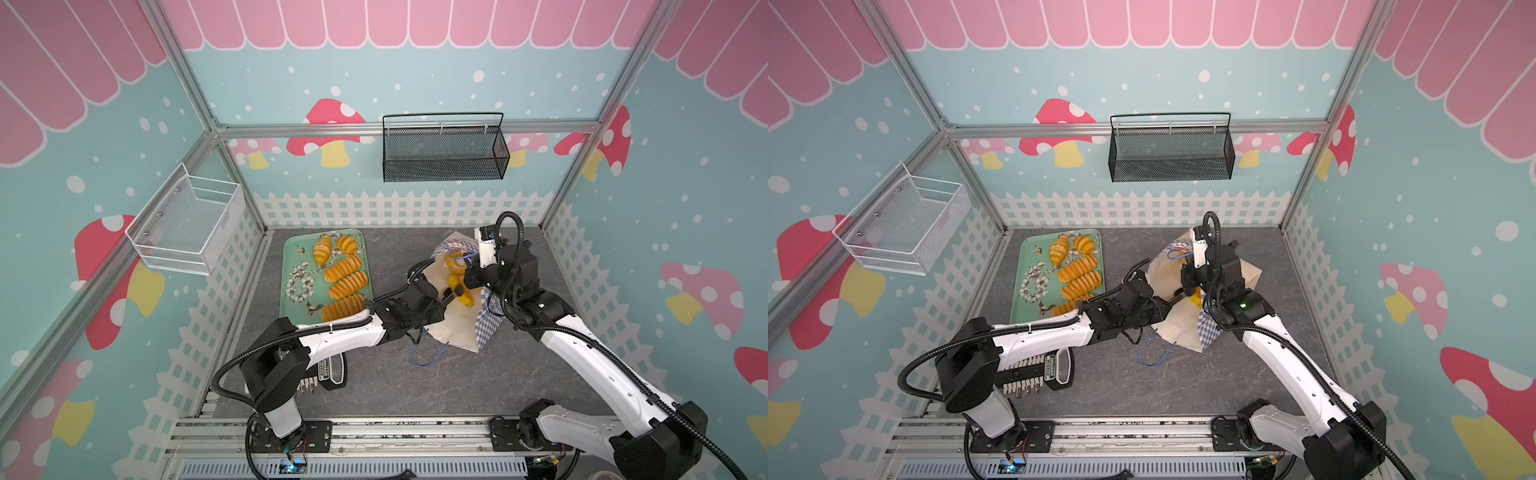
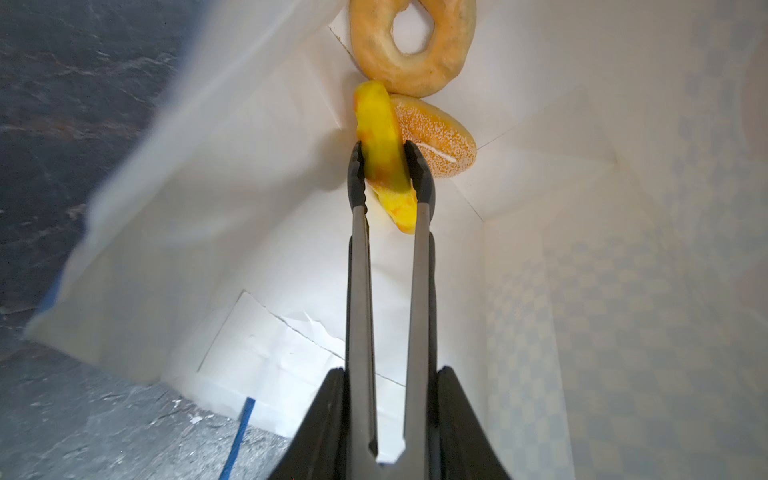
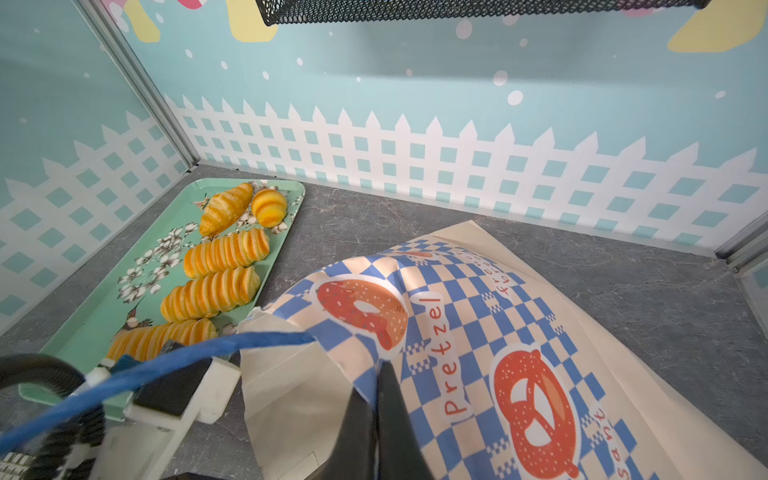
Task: Take the fake bread out of the paper bag
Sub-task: 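Lift the small yellow bread out of the bag with the left gripper's tongs, then carry the small yellow bread over the green tray with the left gripper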
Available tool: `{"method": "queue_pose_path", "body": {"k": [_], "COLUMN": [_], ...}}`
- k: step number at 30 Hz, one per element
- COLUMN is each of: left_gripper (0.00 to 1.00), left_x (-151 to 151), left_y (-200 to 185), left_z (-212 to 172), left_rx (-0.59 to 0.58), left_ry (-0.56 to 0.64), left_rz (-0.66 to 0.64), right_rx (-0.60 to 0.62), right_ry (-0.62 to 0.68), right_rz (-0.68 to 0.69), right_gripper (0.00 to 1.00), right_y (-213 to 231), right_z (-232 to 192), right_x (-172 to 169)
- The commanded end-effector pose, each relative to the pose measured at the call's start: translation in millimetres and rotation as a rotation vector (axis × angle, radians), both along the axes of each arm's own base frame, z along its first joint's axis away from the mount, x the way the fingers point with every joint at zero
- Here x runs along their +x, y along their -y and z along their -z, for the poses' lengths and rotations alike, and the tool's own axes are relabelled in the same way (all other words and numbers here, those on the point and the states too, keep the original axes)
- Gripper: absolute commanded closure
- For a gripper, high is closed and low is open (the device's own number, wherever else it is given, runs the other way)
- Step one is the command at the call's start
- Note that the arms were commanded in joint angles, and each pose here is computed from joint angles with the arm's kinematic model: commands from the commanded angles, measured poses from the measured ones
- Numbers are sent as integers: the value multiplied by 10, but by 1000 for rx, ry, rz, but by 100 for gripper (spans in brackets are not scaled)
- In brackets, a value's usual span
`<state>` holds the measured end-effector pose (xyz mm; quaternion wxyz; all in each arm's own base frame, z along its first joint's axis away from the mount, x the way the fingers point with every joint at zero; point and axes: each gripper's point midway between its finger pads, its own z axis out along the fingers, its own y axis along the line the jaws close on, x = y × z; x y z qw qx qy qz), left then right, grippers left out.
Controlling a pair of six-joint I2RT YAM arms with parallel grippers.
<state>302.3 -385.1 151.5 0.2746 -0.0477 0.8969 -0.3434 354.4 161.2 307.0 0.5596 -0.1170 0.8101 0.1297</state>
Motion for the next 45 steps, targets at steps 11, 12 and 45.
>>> {"method": "queue_pose_path", "body": {"k": [11,12,45], "left_gripper": [100,100,100], "left_x": [-327,-368,-853], "left_y": [-420,-461,-2675], "left_z": [-862,-902,-2167], "left_rx": [86,93,629], "left_ry": [243,255,543], "left_rz": [190,204,49], "right_rx": [-25,-27,-115], "right_ry": [37,41,7], "right_rz": [33,35,161], "right_gripper": [100,100,100], "right_y": [-9,-6,319], "right_z": [-254,-272,-329], "right_x": [119,126,300]}}
